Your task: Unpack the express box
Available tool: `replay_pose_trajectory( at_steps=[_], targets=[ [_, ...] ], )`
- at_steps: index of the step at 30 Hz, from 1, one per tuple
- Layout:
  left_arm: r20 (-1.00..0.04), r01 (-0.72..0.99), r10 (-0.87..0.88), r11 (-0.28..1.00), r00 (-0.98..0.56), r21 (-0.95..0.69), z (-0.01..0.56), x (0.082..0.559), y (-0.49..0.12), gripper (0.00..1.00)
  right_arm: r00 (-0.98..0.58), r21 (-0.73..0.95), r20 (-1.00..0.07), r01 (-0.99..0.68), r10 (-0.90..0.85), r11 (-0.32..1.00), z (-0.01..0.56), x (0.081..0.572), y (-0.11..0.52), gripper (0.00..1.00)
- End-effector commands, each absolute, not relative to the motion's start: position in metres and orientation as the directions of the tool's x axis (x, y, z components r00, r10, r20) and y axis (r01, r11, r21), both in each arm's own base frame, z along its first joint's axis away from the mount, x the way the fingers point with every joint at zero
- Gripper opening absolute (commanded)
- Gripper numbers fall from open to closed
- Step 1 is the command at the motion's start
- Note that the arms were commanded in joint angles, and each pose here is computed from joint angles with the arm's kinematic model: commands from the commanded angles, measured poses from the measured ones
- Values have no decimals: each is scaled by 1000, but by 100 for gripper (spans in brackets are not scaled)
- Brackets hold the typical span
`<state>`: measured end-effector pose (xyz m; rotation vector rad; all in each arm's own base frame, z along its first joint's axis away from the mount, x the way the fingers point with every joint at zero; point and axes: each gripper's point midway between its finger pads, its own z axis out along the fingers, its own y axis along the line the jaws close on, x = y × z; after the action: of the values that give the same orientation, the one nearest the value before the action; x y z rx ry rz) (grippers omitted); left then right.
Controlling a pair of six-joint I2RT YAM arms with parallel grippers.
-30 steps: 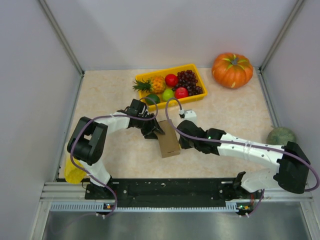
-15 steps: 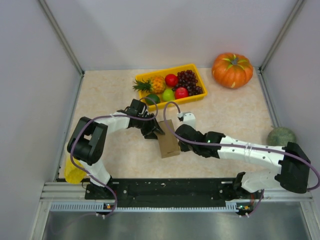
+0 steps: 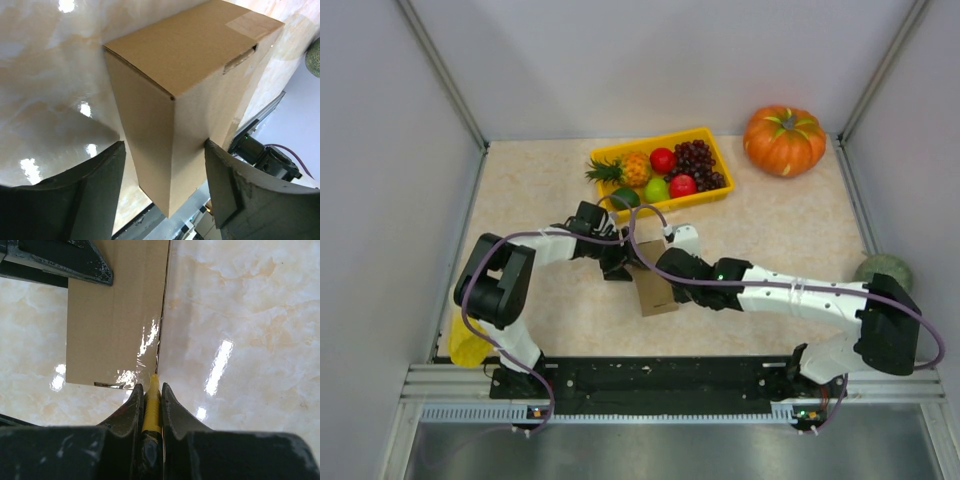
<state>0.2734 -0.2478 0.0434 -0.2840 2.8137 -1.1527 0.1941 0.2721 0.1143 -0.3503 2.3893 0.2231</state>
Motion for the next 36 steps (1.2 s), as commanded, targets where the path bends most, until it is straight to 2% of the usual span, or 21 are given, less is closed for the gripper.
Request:
replay_pose_trajectory(
  at_steps=[1,5,10,13,20,32,36],
  targets=[
    [54,-136,-133,747,-990,-651,13,242,-236,70,-720,111,-669,-342,-185,933,123,191,300,0],
    [70,-139,-122,764,-990,-630,9,239,-237,69,-715,117,-676,-343,-178,932,125,195,307,0],
    [91,-155,-125,828,-988,-539,-4,235,-225,52,-707,129,-689,-334,-158,934,131,198,309,0],
    [64,-136,-120,865,-991,-484,-12,236,-214,43,-696,131,-705,-321,-140,938,137,201,305,0],
    [23,-89,-87,904,-996,-418,-17,236,-202,34,-671,125,-735,-276,-98,953,148,216,296,0],
    [-3,-71,-78,922,-997,-380,-18,240,-200,32,-558,233,-828,-274,42,933,229,238,288,0],
    [-23,-68,-86,904,-996,-422,-6,246,-208,37,-544,231,-836,-235,69,944,230,249,279,0]
  ],
)
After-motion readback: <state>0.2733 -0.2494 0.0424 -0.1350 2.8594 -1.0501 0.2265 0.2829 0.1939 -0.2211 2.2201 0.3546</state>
